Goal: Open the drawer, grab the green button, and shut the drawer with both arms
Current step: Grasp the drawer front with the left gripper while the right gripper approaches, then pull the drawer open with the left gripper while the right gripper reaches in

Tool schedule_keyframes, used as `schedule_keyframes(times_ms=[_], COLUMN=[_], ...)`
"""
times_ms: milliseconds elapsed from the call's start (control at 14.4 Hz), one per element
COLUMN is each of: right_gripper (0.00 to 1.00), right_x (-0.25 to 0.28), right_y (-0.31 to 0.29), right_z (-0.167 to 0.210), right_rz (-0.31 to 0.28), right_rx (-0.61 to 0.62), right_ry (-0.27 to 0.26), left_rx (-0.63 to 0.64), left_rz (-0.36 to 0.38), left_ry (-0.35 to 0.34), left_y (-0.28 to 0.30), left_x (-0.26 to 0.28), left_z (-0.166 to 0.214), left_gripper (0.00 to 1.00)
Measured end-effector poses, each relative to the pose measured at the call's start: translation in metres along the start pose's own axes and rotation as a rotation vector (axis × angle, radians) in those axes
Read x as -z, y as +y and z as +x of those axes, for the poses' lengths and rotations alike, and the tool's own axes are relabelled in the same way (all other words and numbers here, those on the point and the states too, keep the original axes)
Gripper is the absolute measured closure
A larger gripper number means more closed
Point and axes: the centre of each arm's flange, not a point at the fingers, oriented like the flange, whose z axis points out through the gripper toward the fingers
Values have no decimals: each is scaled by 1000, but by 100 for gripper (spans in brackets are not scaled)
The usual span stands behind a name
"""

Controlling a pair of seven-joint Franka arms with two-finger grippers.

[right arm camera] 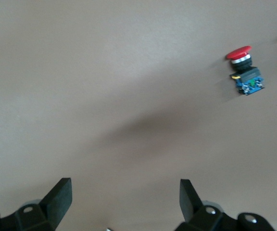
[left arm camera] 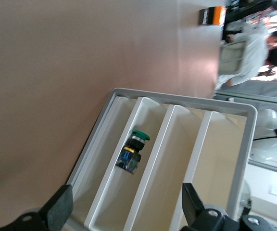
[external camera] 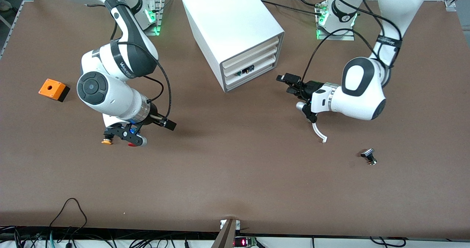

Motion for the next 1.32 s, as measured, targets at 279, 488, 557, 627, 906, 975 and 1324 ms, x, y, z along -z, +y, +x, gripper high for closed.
schedule_keyframes(times_ms=[279, 488, 557, 627, 906, 975, 1324], right_gripper=[0, 0, 0, 0, 0, 0, 0], right_x=[-3, -3, -4, -6, -14, -15, -13], right_y=[-14, -38, -47, -56, -89, -97, -119], right_z=[-2, -12, -17, -22, -45, -50, -60], right_rz=[16, 34, 39, 43, 58, 64, 95], right_rx=[-40, -84, -105, -123, -189, -208, -289], right_ry=[10, 18, 19, 19, 16, 17, 21], left_rx=[23, 39, 36, 31, -18, -36, -98], left_rz=[-107, -130, -142, -156, -203, -221, -263], left_ry=[15, 0, -1, -3, -3, 5, 12], left_y=[-34, -49, -55, -59, -75, -79, -97], left_x=[-36, -51, -56, -63, -91, -98, -126], left_z=[-26, -38, -40, -41, -46, -48, -64], left_gripper=[3, 12, 12, 16, 23, 30, 45])
